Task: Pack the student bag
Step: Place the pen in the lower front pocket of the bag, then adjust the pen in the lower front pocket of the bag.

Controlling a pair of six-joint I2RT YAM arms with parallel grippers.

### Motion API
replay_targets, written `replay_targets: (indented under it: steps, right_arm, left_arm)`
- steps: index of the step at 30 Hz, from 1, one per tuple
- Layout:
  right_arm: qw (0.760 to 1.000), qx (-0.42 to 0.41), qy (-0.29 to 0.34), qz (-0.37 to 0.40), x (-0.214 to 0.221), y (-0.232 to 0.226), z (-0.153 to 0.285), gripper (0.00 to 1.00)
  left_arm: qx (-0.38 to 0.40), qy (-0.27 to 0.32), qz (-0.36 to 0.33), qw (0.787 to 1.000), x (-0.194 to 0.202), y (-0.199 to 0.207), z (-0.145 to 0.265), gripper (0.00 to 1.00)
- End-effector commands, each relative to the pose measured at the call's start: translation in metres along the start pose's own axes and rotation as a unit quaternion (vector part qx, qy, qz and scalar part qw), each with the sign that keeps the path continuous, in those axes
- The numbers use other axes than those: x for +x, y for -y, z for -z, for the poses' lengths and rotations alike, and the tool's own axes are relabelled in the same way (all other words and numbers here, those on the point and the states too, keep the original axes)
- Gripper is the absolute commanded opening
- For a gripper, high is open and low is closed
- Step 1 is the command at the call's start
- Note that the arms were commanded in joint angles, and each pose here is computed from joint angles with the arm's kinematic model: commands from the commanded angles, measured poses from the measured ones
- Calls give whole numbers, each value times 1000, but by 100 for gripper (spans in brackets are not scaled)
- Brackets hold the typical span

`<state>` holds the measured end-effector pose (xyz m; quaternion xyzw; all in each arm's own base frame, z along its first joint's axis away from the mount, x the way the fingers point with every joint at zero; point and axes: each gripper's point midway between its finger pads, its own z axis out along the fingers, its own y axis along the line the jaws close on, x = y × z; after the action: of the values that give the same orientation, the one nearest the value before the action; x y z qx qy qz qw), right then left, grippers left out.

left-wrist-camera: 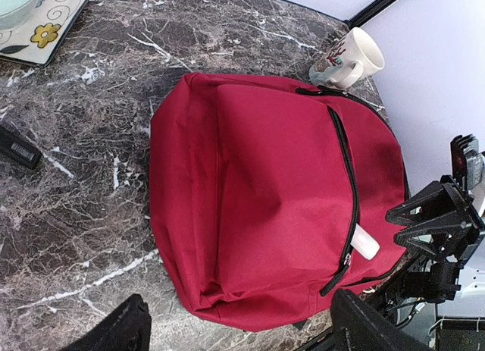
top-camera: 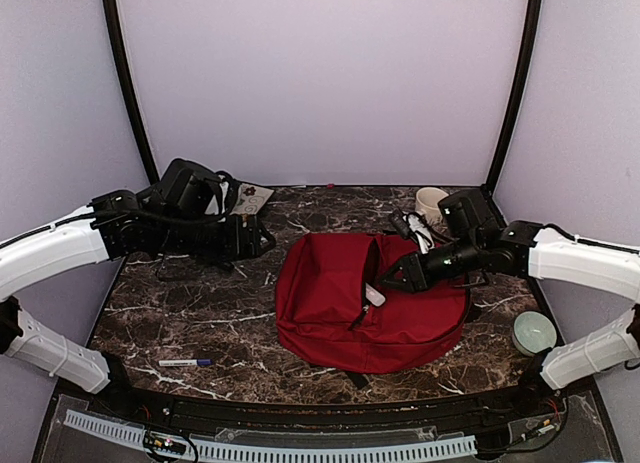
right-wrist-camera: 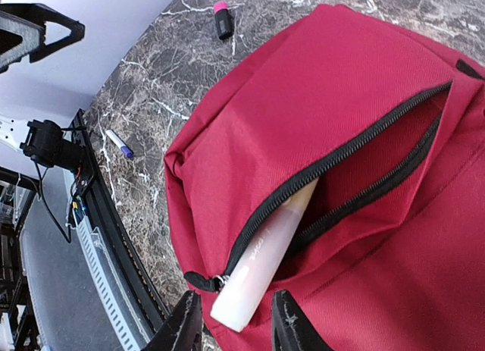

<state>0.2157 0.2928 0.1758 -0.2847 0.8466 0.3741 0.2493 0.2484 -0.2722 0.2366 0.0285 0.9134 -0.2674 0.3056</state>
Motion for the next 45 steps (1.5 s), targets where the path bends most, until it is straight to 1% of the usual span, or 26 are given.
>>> replay_targets:
  steps: [1,4,8,12,22,30,37,41,45]
  right_arm:
    - [1000,2,-25,3,19,-3,8,30]
    - [999,2,-32,7,28,-4,14,23]
    - [999,-14,-39,11,40,-8,18,11]
    - [998,-28,-47,8,50,-9,15,4]
    - [997,-55,-62,8,51,-12,-5,3]
    - [997,-53,-53,20,25,-9,-26,0]
    - [997,-56,-61,8,9,-5,-47,0]
    - [996,-52,-69,6,9,-4,-48,0]
    - [996,-32,-85,13,22,1,-39,1]
  left_arm:
    - [0,11,2,1000,1,-4,10,85]
    - [-2,11,0,1000,0,-4,10,85]
    - [-3,8,-3,1000,1,-4,7,84]
    - [-3,2,-4,1000,3,-3,2,84]
    - [-6,5,-9,1000,-2,-1,5,84]
    - [-12,6,-2,1000,0,-5,8,84]
    - [-12,5,3,1000,0,-5,8,84]
    - [-17,2,5,1000,2,-8,7,84]
    - [-27,-2,9,1000,5,-13,6,84]
